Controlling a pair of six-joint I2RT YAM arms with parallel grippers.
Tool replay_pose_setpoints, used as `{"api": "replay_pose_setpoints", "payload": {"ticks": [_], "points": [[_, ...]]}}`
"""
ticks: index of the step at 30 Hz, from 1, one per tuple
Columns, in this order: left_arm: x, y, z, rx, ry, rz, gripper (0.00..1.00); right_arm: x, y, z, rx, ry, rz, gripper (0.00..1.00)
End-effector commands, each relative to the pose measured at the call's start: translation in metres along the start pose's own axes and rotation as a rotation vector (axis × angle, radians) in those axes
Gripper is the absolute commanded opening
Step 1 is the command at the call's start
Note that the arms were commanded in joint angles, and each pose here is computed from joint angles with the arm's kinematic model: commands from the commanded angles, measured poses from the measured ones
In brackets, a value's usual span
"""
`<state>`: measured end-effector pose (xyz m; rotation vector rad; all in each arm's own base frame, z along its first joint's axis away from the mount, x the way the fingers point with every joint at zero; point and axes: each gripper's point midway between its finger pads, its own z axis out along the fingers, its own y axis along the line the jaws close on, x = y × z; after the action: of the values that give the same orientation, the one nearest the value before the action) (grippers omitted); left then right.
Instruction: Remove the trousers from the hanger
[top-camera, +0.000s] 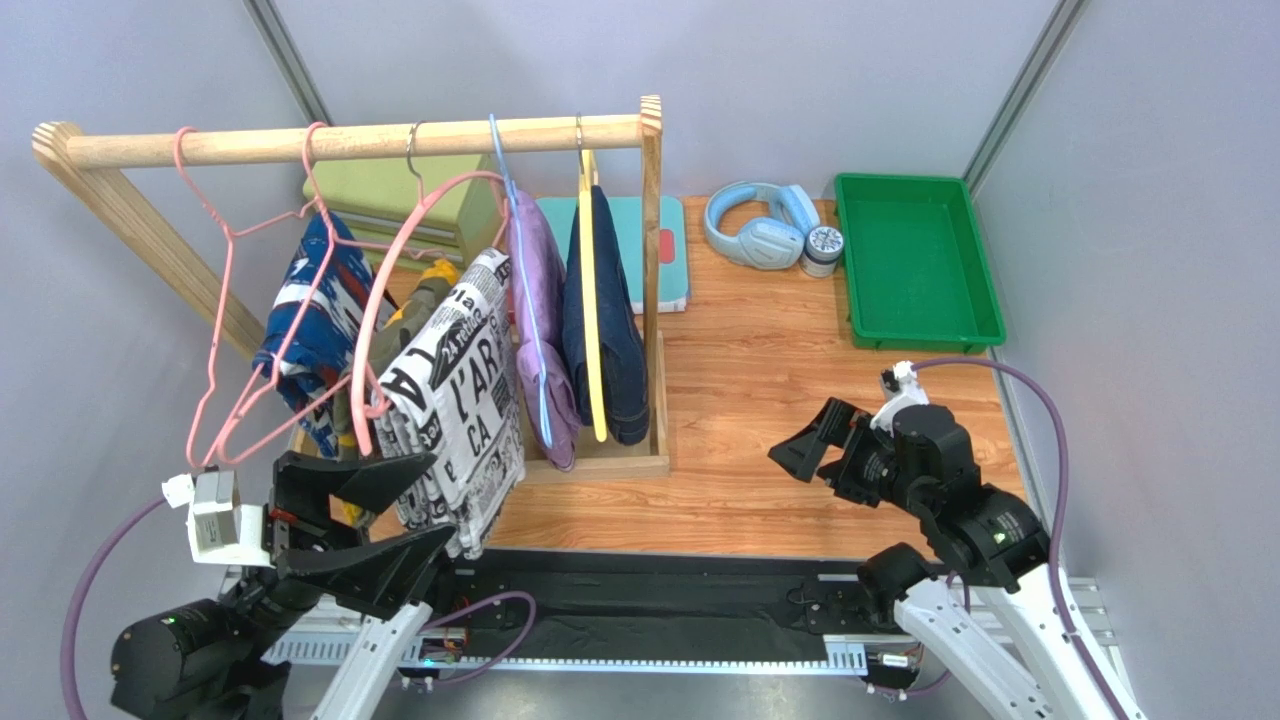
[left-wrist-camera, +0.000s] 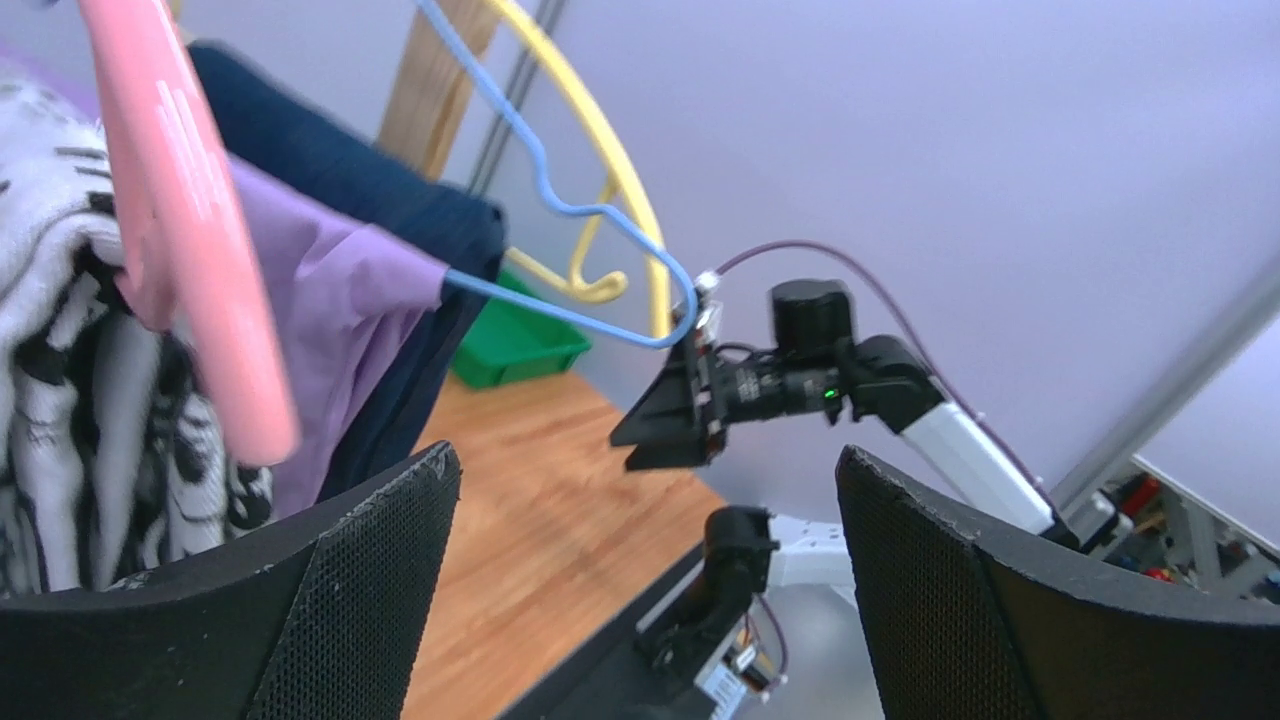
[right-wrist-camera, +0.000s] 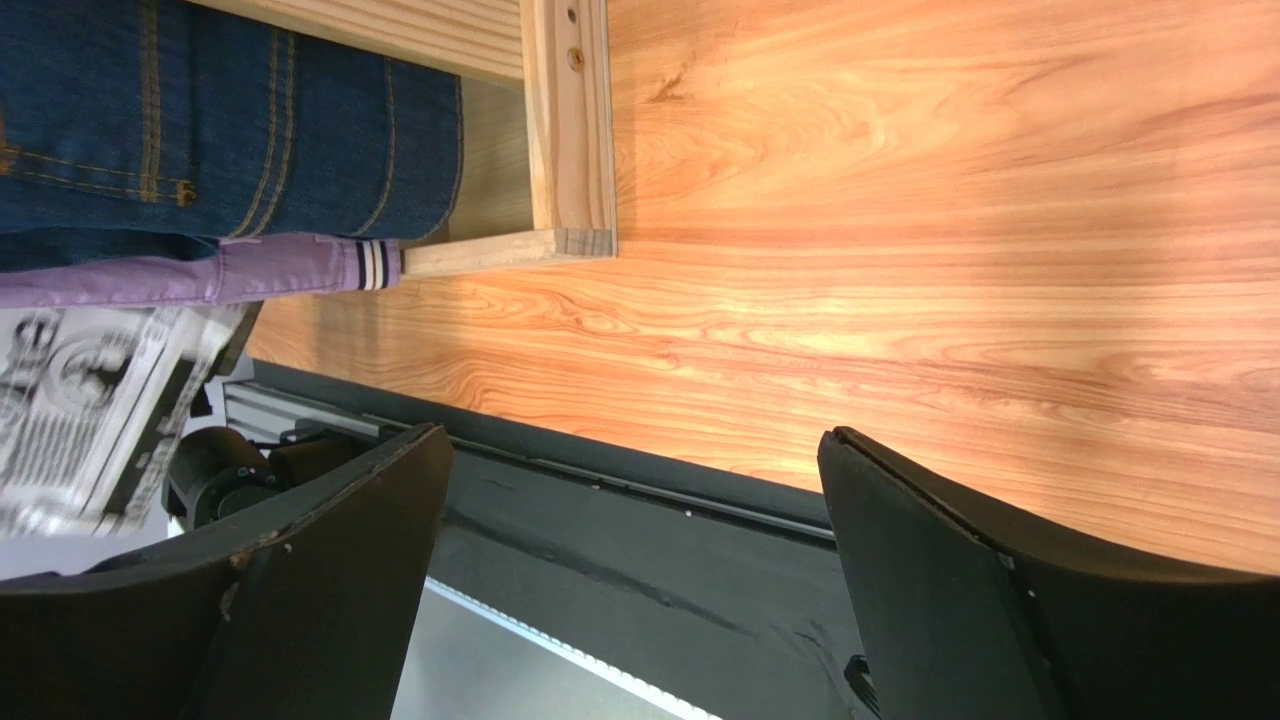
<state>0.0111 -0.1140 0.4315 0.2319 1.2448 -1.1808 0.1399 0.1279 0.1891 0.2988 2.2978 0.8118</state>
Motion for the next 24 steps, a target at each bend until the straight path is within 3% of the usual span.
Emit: {"api": "replay_pose_setpoints", "payload": {"ticks": [1,7,9,16,18,21,24], "points": [[0.021,0.032,-0.017,-0.272,0.185,-0.069,0.99,-0.014,0.005,-0.024,0.001,-0.064,-0.050,1.00],[-0.017,0.003,-0.026,-0.198,0.004,-0.043,1.00,-0.013,0.028,-0.049,-0.148,-0.105,-0.065,1.00],[-0.027,-0.007,-0.022,-0.168,0.006,-0.041,0.99,-0.012,0.036,-0.059,-0.210,-0.123,-0.090,1.00],[-0.056,-0.015,0.036,-0.145,0.180,-0.007,0.96,-0.006,0.047,-0.073,-0.260,-0.080,-0.141,1.00],[-0.071,-0.030,0.050,-0.083,0.192,0.006,0.95,-0.004,0.048,-0.073,-0.257,-0.062,-0.145,1.00],[-0.071,-0.048,0.088,0.073,0.319,-0.071,0.87,-0.004,0.050,-0.074,-0.268,-0.056,-0.150,1.00],[-0.081,-0.046,0.123,0.137,0.342,-0.104,0.82,-0.003,0.053,-0.077,-0.285,-0.054,-0.153,1.00]]}}
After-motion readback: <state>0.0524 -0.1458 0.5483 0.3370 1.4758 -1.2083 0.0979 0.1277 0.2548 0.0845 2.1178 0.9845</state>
